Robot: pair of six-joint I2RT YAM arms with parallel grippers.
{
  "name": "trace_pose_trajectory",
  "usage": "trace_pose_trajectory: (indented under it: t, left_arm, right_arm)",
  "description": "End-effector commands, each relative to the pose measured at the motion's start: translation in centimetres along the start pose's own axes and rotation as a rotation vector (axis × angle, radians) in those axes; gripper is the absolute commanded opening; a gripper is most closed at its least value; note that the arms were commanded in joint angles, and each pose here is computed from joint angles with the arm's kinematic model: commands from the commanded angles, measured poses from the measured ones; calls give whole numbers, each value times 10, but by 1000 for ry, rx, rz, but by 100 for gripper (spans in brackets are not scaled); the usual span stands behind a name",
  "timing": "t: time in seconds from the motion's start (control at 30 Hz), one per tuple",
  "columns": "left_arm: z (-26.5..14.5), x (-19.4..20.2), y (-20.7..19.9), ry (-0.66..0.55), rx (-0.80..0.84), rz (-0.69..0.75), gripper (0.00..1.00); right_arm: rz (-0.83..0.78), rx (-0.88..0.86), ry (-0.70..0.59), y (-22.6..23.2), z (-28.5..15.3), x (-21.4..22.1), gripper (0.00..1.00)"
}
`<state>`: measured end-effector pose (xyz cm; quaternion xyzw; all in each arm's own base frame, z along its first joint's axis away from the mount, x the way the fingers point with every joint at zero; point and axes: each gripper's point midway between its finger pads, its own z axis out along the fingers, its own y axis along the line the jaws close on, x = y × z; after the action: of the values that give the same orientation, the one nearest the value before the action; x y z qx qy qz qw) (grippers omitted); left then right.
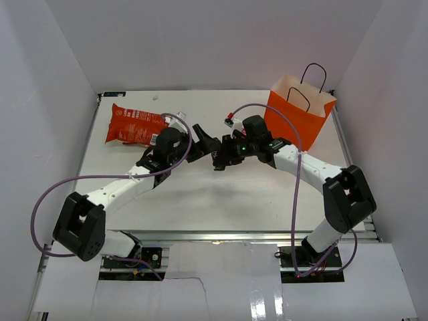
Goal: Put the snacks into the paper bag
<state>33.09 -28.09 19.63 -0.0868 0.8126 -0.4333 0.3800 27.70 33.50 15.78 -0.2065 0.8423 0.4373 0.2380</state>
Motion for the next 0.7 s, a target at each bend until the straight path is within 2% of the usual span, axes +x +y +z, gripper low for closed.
trace_pose_trajectory:
  t: [0.0,0.07,0.1,0.13,0.17,0.2,0.3,0.33,0.43,0.67]
  left_arm:
    - [-28,-40,-38,-126,56,91,96]
    - [-37,-58,-47,-173,52,160,98]
    - [-45,-64,-50,-186,45,202,98]
    - [-48,-66,-51,-193,48,221,98]
    - [-52,-63,-49,-173,39,239,98]
    - [-55,-60,-46,-155,28,253,98]
    - [-62,-45,-40,-107,35,275,98]
    - [-63,-40,-38,-92,39,275,98]
    - [-70,-21,-31,-49,66,243,98]
    - [-74,-4,-26,-19,116,220,98]
  right_arm:
    - [-395,-48,-120,27,-32,-45,8]
    - [-661,-31,-116,21,-54,-59,8]
    - [-738,-36,-160,29,-81,-82,8]
    - [-840,-61,-199,44,-91,-95,8]
    - [-903,-21,-231,36,-115,-112,8]
    - [-968,-9,-304,53,-141,-141,8]
    - [-992,144,-420,41,-202,-194,8]
    - [-1022,186,-480,51,-226,-214,8]
    - [-981,375,-573,25,-287,-246,8]
    - [-867,566,-547,-54,-322,-247,10]
